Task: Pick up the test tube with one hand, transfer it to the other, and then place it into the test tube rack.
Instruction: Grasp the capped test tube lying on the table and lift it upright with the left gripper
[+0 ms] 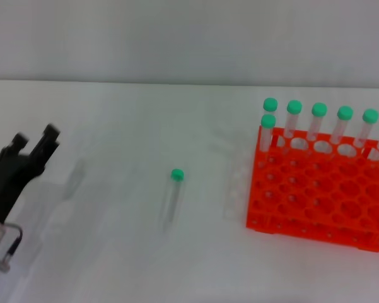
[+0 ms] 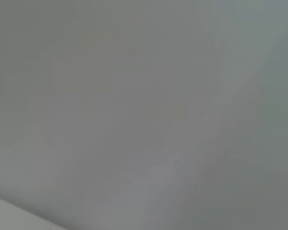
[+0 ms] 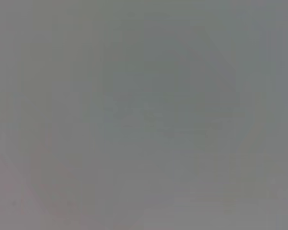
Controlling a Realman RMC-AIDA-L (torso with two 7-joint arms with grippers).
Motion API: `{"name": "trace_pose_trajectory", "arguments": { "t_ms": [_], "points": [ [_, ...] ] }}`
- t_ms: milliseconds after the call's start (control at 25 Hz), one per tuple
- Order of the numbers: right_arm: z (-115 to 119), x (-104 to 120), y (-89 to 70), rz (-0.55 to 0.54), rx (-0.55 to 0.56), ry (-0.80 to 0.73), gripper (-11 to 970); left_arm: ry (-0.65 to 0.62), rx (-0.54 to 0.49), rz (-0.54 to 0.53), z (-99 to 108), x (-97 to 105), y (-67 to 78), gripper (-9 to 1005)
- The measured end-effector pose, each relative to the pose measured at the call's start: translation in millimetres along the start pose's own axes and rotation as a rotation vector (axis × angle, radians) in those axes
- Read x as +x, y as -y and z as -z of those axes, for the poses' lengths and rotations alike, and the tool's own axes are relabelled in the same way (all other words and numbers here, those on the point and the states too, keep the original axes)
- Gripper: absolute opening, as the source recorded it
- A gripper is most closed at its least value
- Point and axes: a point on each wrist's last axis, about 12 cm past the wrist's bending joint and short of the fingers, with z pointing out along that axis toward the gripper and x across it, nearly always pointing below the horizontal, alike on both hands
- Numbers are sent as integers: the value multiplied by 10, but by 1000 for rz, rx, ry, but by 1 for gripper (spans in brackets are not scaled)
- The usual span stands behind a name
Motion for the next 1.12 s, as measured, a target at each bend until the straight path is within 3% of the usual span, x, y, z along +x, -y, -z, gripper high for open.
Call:
{"name": "trace_pose_trajectory", "arguments": {
  "t_ms": [200, 440, 640, 840, 1000, 1120],
  "points": [
    [-26, -9, -15, -1, -4, 4, 859, -183, 200, 53, -452, -304, -14, 875],
    [-28, -13, -21, -1, -6, 7, 859, -464, 335, 73, -954, -654, 93, 876],
    [-29, -4, -49, 2, -10, 8, 859, -661, 310, 92, -1267, -917, 223, 876],
    [-5, 26, -58, 0, -7, -5, 860, -848, 251, 14, -1529, -1180, 488, 876],
    [2, 21, -43, 4, -4, -4, 860, -1006, 187, -57, -1708, -1266, 735, 875],
    [-17, 8, -45, 8, -7, 1, 860, -1120, 149, -85, -1864, -1281, 998, 875]
  ]
}}
